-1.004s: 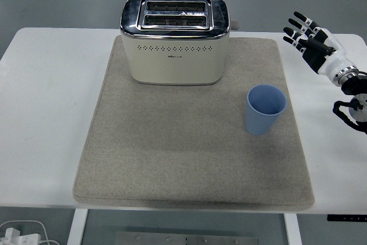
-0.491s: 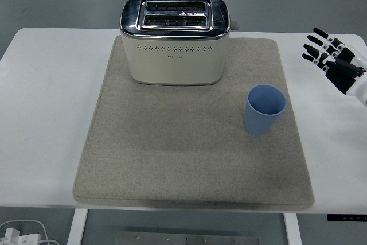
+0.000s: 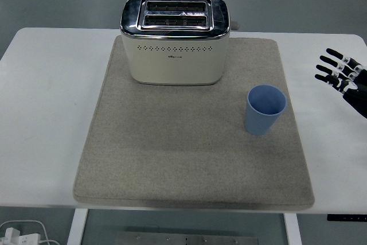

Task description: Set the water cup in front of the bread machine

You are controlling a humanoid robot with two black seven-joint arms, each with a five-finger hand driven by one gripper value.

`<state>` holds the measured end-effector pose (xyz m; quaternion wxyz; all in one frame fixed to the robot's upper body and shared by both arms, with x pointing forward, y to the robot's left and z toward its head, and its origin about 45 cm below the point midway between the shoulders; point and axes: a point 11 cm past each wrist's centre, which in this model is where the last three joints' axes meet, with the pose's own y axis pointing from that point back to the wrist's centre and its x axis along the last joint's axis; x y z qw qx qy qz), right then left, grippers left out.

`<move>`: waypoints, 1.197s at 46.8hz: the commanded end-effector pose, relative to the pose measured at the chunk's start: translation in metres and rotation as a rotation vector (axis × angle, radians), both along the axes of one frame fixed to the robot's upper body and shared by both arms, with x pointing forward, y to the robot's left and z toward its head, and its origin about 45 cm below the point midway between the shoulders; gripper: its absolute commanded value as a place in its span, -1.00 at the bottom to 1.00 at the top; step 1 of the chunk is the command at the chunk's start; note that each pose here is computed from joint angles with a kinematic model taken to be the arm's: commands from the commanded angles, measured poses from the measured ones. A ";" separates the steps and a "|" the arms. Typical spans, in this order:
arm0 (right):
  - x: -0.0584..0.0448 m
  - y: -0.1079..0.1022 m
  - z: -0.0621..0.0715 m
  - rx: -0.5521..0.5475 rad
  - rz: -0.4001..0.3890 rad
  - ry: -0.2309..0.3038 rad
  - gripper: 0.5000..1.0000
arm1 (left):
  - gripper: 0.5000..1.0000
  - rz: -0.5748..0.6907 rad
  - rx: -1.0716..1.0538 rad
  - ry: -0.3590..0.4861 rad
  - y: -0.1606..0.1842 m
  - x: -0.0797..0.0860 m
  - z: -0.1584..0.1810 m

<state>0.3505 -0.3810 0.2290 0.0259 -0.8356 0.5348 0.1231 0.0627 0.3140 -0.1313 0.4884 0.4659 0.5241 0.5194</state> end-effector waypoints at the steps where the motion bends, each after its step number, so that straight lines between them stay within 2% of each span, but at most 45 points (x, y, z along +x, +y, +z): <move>1: -0.008 -0.001 -0.003 -0.013 0.014 -0.008 0.72 | 1.00 -0.001 0.000 -0.001 0.000 0.001 0.000; 12: -0.027 0.004 -0.020 -0.049 0.049 -0.052 0.71 | 1.00 0.000 0.000 -0.001 0.000 0.001 0.000; 17: -0.031 0.006 -0.023 -0.055 0.059 -0.071 0.71 | 1.00 -0.001 0.000 -0.001 0.000 0.001 0.000; 22: -0.035 0.010 -0.029 -0.078 0.079 -0.067 0.71 | 1.00 0.000 0.000 -0.001 0.000 0.001 0.000; 34: -0.044 0.028 -0.051 -0.143 0.101 -0.063 0.70 | 1.00 0.000 0.000 -0.001 0.000 0.001 0.000; 46: -0.047 0.048 -0.052 -0.156 0.118 -0.092 0.69 | 1.00 -0.001 0.000 -0.001 0.000 0.001 0.000; 56: -0.046 0.063 -0.057 -0.151 0.111 -0.104 0.66 | 1.00 -0.002 -0.001 -0.001 0.000 0.001 0.000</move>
